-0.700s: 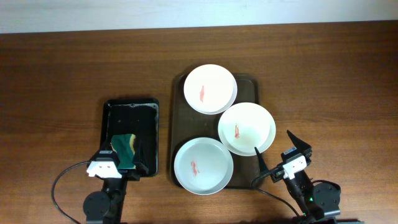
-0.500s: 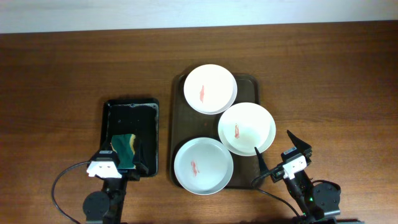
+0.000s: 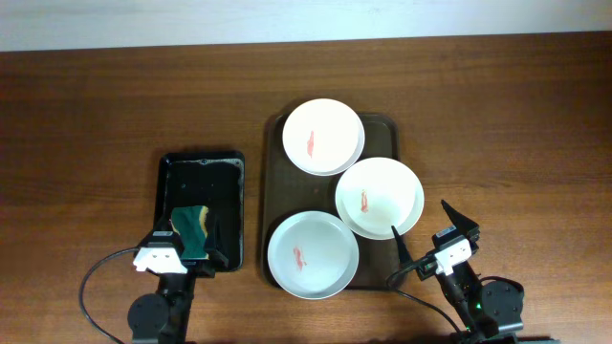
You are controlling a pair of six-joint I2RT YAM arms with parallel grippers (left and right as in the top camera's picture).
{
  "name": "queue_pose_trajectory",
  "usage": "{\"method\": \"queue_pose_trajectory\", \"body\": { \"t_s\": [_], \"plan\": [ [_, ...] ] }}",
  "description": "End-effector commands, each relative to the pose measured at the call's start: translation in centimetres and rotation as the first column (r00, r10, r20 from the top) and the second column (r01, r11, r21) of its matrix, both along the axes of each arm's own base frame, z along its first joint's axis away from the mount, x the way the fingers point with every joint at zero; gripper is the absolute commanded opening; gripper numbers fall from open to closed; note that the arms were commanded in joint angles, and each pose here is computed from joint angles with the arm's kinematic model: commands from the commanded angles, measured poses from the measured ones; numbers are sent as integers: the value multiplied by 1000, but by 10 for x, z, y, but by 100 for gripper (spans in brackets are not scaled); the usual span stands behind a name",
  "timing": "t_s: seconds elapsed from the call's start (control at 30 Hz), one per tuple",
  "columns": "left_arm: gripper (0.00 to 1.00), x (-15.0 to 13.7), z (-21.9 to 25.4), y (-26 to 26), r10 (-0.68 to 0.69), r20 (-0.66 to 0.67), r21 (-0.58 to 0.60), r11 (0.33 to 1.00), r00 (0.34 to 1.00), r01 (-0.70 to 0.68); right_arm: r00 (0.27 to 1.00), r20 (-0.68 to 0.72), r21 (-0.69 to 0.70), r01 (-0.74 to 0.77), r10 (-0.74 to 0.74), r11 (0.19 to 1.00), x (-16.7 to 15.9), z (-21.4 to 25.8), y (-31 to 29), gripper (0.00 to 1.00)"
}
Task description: Clean dirty plates on tray and stack at the side
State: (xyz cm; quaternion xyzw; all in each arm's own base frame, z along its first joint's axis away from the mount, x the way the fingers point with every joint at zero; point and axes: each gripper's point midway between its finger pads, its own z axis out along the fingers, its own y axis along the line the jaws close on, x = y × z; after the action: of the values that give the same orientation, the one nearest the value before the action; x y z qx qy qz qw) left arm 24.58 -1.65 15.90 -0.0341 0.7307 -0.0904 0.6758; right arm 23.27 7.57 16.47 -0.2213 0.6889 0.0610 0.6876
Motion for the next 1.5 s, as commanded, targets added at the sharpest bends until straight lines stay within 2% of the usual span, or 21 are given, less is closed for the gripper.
{"method": "queue_pose_trajectory", "body": {
  "t_s": [0.0, 0.23, 0.3, 0.33, 0.4, 0.47, 0.5, 0.57, 0.7, 0.77, 0.83, 0.9, 1.0, 1.03, 1.1, 1.17, 1.27, 1.33, 1.4, 1.43, 1.47],
  "plan": [
    [99, 0, -1, 1, 4, -3, 14, 1000, 1000, -4, 1000, -7, 3, 4, -4, 1000, 0, -3, 0, 99],
    [99, -1, -1, -3, -14, 0, 11, 1000, 1000, 14, 1000, -7, 3, 4, -4, 1000, 0, -3, 0, 99],
    [99, -3, 6, -20, -117, 27, 6, 993, 993, 117, 1000, 7, 9, -12, 12, 1000, -1, 1, 2, 99],
    [99, -6, 13, -33, -191, 56, 8, 982, 980, 191, 996, -5, 22, -85, 85, 996, -6, 0, 14, 99],
    [99, -16, 30, -58, -343, 124, 27, 939, 931, 343, 957, -17, 138, -286, 291, 948, -26, 8, 44, 99],
    [99, -21, 49, -61, -357, 138, -12, 932, 924, 361, 947, -11, 322, -301, 321, 898, -34, 45, 46, 99],
    [99, -23, 59, -59, -348, 136, -14, 936, 928, 353, 946, 3, 338, -305, 323, 890, -38, 62, 46, 99],
    [99, -27, 93, -49, -285, 91, -31, 957, 954, 288, 948, 7, 339, -302, 319, 891, -53, 105, 43, 99],
    [99, -23, 137, -43, -254, -168, -61, 967, 953, 247, 929, -214, 364, -210, 301, 907, -64, 154, 40, 99],
    [99, -15, 145, -43, -255, -350, -35, 965, 901, 260, 859, -456, 356, -63, 232, 932, -58, 156, 31, 99],
    [99, -9, 147, -43, -258, -462, -22, 960, 849, 279, 762, -609, 340, 0, 220, 940, -53, 156, 32, 99],
    [99, -6, 136, -50, -297, -541, -78, 949, 787, 305, 696, -673, 356, 6, 252, 934, -38, 154, 40, 99],
    [100, -11, 109, -46, -268, -648, -95, 957, 713, 274, 570, -758, 388, 4, 316, 922, -30, 132, 53, 99],
    [100, -13, 90, -29, -167, -723, -42, 979, 670, 199, 497, -811, 374, 39, 307, 927, -30, 116, 53, 99],
    [100, -21, 56, 13, 93, -834, 55, 995, 544, -85, 408, -866, 338, 50, 289, 940, -35, 95, 53, 100],
    [91, -20, 11, 30, 199, -893, 138, 975, 404, -175, 335, -909, 273, 30, 248, 962, -46, 72, 60, 93],
    [84, -8, -47, 30, 203, -934, 160, 973, 293, -164, 270, -943, 207, 13, 196, 978, -60, 50, 68, 87],
    [68, 8, -79, 30, 205, -947, 171, 973, 246, -155, 247, -956, 163, 8, 156, 987, -67, 39, 73, 85],
    [40, 25, -116, 30, 209, -960, 184, 972, 185, -145, 256, -951, 171, -36, 175, 985, -70, 40, 82, 85],
    [34, 28, -129, 30, 210, -965, 188, 972, 161, -140, 256, -950, 174, -38, 178, 984, -70, 40, 84, 85],
    [15, 32, -149, 29, 207, -970, 191, 973, 128, -133, 256, -950, 174, -37, 178, 984, -70, 40, 84, 85]
  ]
}}
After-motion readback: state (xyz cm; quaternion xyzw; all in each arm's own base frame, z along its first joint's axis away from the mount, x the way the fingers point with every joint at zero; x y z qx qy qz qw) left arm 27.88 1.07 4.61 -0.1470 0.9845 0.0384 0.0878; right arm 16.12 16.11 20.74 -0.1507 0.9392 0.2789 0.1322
